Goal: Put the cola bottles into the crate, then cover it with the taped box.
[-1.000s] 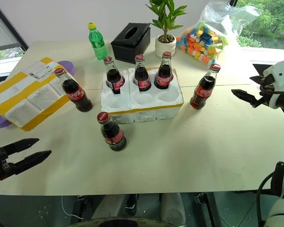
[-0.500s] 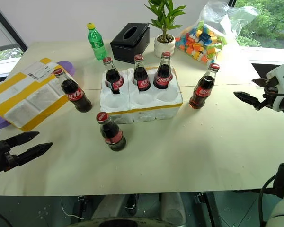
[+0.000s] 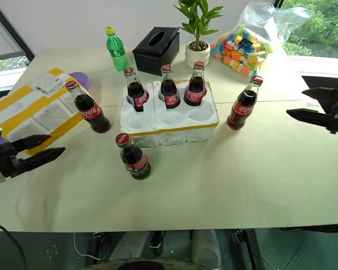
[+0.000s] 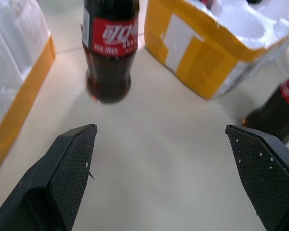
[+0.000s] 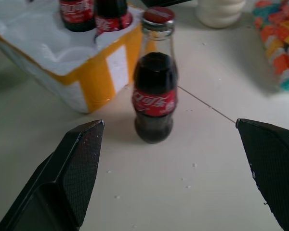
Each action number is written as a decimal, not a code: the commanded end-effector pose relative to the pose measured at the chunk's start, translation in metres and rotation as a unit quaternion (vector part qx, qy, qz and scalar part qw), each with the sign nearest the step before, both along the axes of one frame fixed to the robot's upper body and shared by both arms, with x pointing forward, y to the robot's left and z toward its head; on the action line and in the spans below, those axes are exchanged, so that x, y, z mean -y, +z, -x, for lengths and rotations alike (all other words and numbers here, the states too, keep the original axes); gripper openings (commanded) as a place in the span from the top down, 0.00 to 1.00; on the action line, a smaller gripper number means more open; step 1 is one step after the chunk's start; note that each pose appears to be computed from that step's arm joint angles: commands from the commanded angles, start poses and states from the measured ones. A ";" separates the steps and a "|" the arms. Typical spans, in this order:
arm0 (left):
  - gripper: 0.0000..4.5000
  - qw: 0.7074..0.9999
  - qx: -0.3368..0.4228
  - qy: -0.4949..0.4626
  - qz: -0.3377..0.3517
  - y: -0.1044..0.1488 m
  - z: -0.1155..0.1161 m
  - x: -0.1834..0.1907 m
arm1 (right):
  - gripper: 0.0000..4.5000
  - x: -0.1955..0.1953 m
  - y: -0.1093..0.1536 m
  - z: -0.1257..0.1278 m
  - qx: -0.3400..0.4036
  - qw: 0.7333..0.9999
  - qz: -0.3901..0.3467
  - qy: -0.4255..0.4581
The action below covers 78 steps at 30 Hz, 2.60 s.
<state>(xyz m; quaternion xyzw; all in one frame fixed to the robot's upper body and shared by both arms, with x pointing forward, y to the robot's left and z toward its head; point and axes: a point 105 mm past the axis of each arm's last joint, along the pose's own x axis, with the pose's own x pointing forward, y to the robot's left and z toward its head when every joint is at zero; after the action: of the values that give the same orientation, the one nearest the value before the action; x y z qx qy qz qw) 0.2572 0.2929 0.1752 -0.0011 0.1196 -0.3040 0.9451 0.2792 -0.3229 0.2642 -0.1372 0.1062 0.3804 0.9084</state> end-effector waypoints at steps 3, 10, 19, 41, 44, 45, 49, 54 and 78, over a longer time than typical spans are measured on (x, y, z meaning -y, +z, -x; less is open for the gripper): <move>0.00 0.999 0.027 -0.007 -0.021 0.009 -0.031 0.001 | 0.00 -0.051 0.044 0.032 0.036 0.994 -0.039 0.091; 0.00 0.999 0.038 -0.017 -0.010 0.005 -0.080 0.015 | 0.00 -0.106 0.040 0.062 0.019 0.983 -0.050 0.175; 0.00 0.998 0.041 -0.041 0.006 0.000 -0.112 0.033 | 0.00 -0.142 0.035 0.077 0.013 0.974 -0.061 0.220; 0.37 0.987 0.041 -0.156 -0.007 0.041 -0.096 0.046 | 0.00 -0.157 0.025 0.065 0.005 0.977 -0.054 0.207; 0.37 0.977 0.041 -0.209 0.000 0.070 -0.079 0.055 | 0.00 -0.158 0.020 0.063 0.000 0.977 -0.052 0.207; 0.37 0.974 0.040 -0.225 0.001 0.077 -0.074 0.058 | 0.00 -0.159 0.019 0.063 -0.001 0.977 -0.053 0.208; 0.37 0.951 0.045 -0.305 0.007 0.110 -0.054 0.083 | 0.00 -0.160 0.016 0.061 -0.004 0.976 -0.060 0.209; 0.37 0.928 0.084 -0.362 0.024 0.140 -0.062 0.128 | 0.00 -0.161 0.011 0.057 -0.003 0.976 -0.066 0.207; 0.37 0.912 0.073 -0.403 -0.020 0.076 -0.104 0.184 | 0.00 -0.150 -0.003 0.061 0.000 0.983 -0.098 0.158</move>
<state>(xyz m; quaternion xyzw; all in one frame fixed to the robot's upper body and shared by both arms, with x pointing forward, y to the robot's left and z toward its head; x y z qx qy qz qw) 0.3656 0.1082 0.2436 0.0605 0.0682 -0.6501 0.7543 0.2205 -0.1743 0.2518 -0.0530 0.0705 0.5252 0.8464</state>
